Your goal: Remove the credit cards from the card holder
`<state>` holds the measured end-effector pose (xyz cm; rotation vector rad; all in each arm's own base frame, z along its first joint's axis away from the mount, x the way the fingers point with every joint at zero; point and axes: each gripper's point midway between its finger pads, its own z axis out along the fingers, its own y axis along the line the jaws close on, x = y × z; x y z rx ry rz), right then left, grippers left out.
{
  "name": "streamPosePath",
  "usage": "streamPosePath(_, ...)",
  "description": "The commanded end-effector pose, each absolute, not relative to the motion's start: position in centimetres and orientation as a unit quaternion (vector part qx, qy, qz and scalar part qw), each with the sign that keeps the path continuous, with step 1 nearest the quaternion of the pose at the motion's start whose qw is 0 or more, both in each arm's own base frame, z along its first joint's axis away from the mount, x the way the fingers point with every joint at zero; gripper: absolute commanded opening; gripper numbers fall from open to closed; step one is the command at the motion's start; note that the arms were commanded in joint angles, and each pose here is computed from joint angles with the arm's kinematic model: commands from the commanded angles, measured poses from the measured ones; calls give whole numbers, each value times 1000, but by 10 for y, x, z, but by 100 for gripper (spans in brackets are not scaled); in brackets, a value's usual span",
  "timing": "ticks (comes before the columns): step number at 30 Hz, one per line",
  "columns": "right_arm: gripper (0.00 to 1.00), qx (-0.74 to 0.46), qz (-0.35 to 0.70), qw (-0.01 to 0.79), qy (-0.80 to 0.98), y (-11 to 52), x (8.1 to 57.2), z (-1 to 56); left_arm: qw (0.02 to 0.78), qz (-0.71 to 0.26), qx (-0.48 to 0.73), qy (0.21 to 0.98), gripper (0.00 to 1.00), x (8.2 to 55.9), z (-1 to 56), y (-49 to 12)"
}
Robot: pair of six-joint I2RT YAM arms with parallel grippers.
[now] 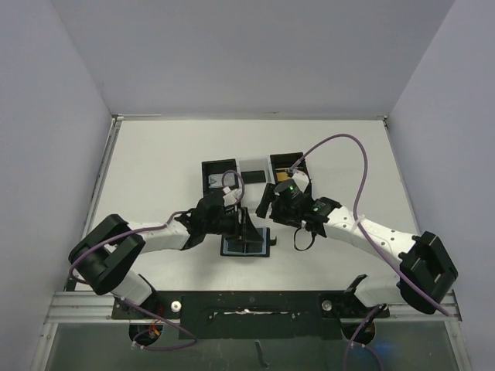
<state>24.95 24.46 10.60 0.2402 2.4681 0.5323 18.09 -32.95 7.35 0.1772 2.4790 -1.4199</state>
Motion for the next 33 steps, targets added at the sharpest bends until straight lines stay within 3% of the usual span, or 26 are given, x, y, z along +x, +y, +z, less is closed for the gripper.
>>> streamPosePath(1, 80, 116, 217, 336, 909, 240, 261, 124, 179, -515, 93, 833, 48, 192, 104, -342)
streamPosePath(7, 65, 96, 276, 318, 902, 260, 255, 126, 228, -416, 65, 878, 48, 206, 93, -301)
streamPosePath(13, 48, 50, 342, 280, 896, 290, 246, 120, 252, -393, -7, 884, 48, 219, 91, -269)
streamPosePath(19, 40, 28, 356, 227, 906, 310, 239, 98, 268, -410, -26, 871, 48, 224, 103, -262)
streamPosePath(33, 32, 71, 214, 156, 962, 253, 208, 20, 208, -465, 25, 860, 47, 219, 99, -298)
